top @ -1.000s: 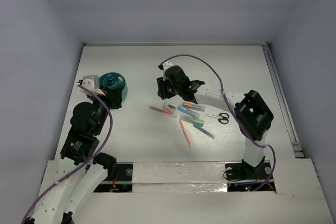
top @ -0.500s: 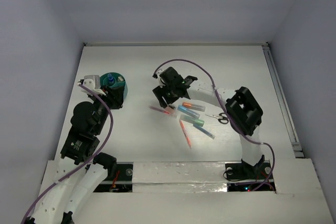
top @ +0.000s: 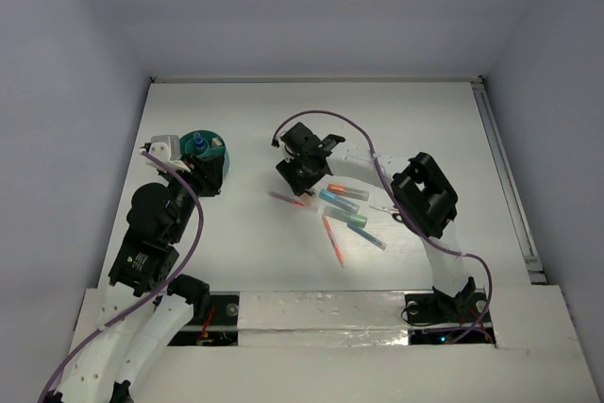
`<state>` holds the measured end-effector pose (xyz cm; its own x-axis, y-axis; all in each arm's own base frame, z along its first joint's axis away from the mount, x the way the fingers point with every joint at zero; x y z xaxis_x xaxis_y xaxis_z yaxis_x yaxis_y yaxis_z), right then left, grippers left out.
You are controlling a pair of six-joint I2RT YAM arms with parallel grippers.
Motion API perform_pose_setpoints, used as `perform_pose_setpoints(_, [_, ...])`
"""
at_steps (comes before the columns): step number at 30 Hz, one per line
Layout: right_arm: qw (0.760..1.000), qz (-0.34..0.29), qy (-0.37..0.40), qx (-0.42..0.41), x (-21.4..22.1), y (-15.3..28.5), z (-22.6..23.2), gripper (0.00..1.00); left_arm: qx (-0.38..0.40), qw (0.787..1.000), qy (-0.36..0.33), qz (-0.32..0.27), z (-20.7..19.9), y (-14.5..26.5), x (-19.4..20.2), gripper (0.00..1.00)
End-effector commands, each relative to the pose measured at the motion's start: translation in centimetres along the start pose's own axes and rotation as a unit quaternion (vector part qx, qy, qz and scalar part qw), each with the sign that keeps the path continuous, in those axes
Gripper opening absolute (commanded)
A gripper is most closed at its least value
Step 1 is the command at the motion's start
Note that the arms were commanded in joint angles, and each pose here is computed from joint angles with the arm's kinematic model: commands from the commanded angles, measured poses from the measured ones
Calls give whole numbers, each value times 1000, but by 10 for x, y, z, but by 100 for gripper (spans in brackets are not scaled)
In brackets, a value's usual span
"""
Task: Sort the stationery into containers
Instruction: Pick up the scissors from the center of the board, then place the scissors in the storage box.
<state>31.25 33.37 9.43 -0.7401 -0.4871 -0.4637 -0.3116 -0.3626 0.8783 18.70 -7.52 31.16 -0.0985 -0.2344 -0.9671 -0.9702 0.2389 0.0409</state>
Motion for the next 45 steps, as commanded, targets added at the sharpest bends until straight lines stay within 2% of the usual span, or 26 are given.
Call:
perform_pose_setpoints(1, [999, -11, 12, 31, -10, 0, -4, 54, 12, 1000, 4, -24, -3, 1, -7, 18])
perform_pose_setpoints(6, [999, -32, 8, 36, -21, 4, -7, 38, 12, 1000, 4, -24, -3, 1, -8, 19])
perform_pose_setpoints(11, [999, -26, 21, 42, -22, 5, -13, 40, 11, 1000, 4, -25, -3, 1, -8, 19])
perform_pose_setpoints(13, [998, -32, 20, 43, -24, 7, -13, 33, 11, 1000, 4, -25, -3, 1, -8, 20])
perform_pose_setpoints(15, [998, -50, 15, 42, -31, 11, -12, 31, 12, 1000, 4, -25, -3, 1, -7, 20])
perform_pose_setpoints(20, [990, -144, -6, 13, -75, 45, 1, 24, 12, 1000, 4, -23, -3, 0, -7, 20])
perform_pose_setpoints(24, [973, -222, -30, -63, -115, 69, 21, 24, 9, 1000, 3, -22, -2, 0, -6, 20])
perform_pose_setpoints(27, [943, -300, -46, -135, -146, 84, 40, 26, 5, 1000, 4, -25, -1, 0, -8, 20])
perform_pose_setpoints(28, [925, -339, -44, -165, -161, 91, 48, 26, 5, 1000, 5, -25, -1, -1, -8, 20])
perform_pose_setpoints(30, [902, -371, -66, -208, -174, 93, 58, 26, 5, 1000, 5, -23, -1, -1, -7, 20])
perform_pose_setpoints(31, [878, -411, -62, -237, -188, 102, 65, 26, 5, 1000, 5, -23, -1, -1, -7, 20])
perform_pose_setpoints(33, [859, -424, -87, -273, -196, 94, 72, 26, 4, 1000, 6, -23, 0, -1, -7, 20])
perform_pose_setpoints(34, [839, -449, -83, -296, -206, 100, 77, 26, 4, 1000, 5, -23, -1, -1, -7, 20])
perform_pose_setpoints(36, [814, -467, -96, -332, -219, 105, 84, 26, 0, 1000, 5, -25, 1, -1, -7, 20])
perform_pose_setpoints(37, [811, -466, -103, -340, -221, 89, 86, 26, 0, 1000, 5, -25, 1, -1, -8, 21])
perform_pose_setpoints(39, [782, -491, -113, -366, -237, 98, 91, 26, 0, 1000, 4, -24, 1, -1, -7, 21])
perform_pose_setpoints(40, [784, -484, -122, -368, -238, 77, 90, 26, 0, 1000, 5, -24, 1, -1, -7, 21])
perform_pose_setpoints(43, [764, -495, -134, -391, -253, 80, 95, 26, -1, 1000, 4, -24, 2, -1, -7, 21])
perform_pose_setpoints(45, [763, -489, -148, -396, -254, 61, 95, 26, -2, 1000, 4, -24, 2, -1, -7, 21])
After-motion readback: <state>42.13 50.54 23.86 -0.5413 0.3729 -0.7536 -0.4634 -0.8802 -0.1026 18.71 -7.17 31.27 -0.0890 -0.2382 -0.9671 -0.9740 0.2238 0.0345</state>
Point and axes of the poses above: each gripper's point midway between its finger pads, its own y axis back along the fingers, its own z axis along the line the jaws close on, x = y × z, the point moved 6 cm from there along y, back along the fingers, and after that the axes turned 8 degrees about -y, right-handed, at the moved point
